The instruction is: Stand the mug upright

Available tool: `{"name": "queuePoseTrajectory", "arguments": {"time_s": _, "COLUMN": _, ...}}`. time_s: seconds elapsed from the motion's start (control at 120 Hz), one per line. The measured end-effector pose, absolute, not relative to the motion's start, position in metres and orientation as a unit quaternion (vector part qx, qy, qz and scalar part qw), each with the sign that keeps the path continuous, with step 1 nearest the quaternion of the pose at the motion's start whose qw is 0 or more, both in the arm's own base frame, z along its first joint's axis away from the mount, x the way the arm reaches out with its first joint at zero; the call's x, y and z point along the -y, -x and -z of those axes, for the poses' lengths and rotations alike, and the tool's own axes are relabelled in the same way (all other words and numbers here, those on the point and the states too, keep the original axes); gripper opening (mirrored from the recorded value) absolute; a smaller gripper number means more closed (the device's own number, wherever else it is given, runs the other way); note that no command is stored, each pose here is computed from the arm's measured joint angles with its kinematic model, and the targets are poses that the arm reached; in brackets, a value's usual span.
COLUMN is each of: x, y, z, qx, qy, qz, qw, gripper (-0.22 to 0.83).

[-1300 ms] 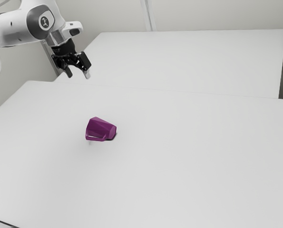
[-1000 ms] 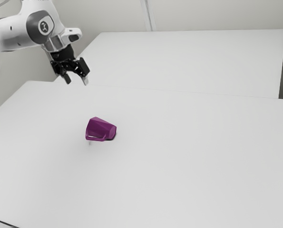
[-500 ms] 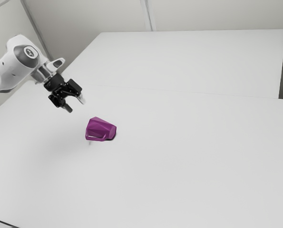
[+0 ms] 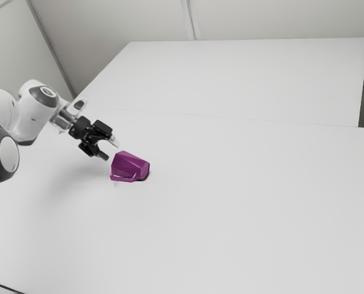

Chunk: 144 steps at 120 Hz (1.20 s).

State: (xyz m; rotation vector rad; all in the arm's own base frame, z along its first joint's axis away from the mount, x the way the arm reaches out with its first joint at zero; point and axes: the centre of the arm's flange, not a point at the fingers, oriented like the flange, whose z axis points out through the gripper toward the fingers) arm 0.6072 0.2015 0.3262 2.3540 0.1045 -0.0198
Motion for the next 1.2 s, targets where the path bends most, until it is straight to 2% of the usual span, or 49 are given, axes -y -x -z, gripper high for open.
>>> {"name": "queuePoseTrajectory", "arguments": {"time_s": 0.267, "x": -0.187, "y": -0.607, "z": -0.296, "qx": -0.03, "qy": -0.893, "qz": -0.006, "qw": 0.448, "gripper": 0.6}}
{"name": "queuePoseTrajectory", "arguments": {"time_s": 0.417, "x": -0.185, "y": -0.606, "z": -0.294, "qx": -0.017, "qy": -0.888, "qz": -0.013, "qw": 0.46, "gripper": 0.21}}
{"name": "queuePoseTrajectory", "arguments": {"time_s": 0.508, "x": -0.184, "y": -0.606, "z": -0.294, "qx": -0.011, "qy": -0.886, "qz": -0.018, "qw": 0.464, "gripper": 0.05}}
{"name": "queuePoseTrajectory", "arguments": {"time_s": 0.642, "x": -0.184, "y": -0.607, "z": -0.296, "qx": -0.002, "qy": -0.885, "qz": -0.025, "qw": 0.465, "gripper": -0.07}}
{"name": "queuePoseTrajectory", "arguments": {"time_s": 0.825, "x": -0.181, "y": -0.608, "z": -0.304, "qx": 0.013, "qy": -0.885, "qz": -0.034, "qw": 0.464, "gripper": -0.13}}
{"name": "queuePoseTrajectory", "arguments": {"time_s": 0.908, "x": -0.179, "y": -0.609, "z": -0.321, "qx": 0.024, "qy": -0.887, "qz": -0.045, "qw": 0.459, "gripper": -0.14}}
{"name": "queuePoseTrajectory", "arguments": {"time_s": 1.008, "x": -0.164, "y": -0.61, "z": -0.357, "qx": 0.059, "qy": -0.9, "qz": -0.044, "qw": 0.43, "gripper": -0.15}}
{"name": "queuePoseTrajectory", "arguments": {"time_s": 1.2, "x": -0.108, "y": -0.604, "z": -0.433, "qx": 0.145, "qy": -0.953, "qz": 0.006, "qw": 0.266, "gripper": -0.16}}
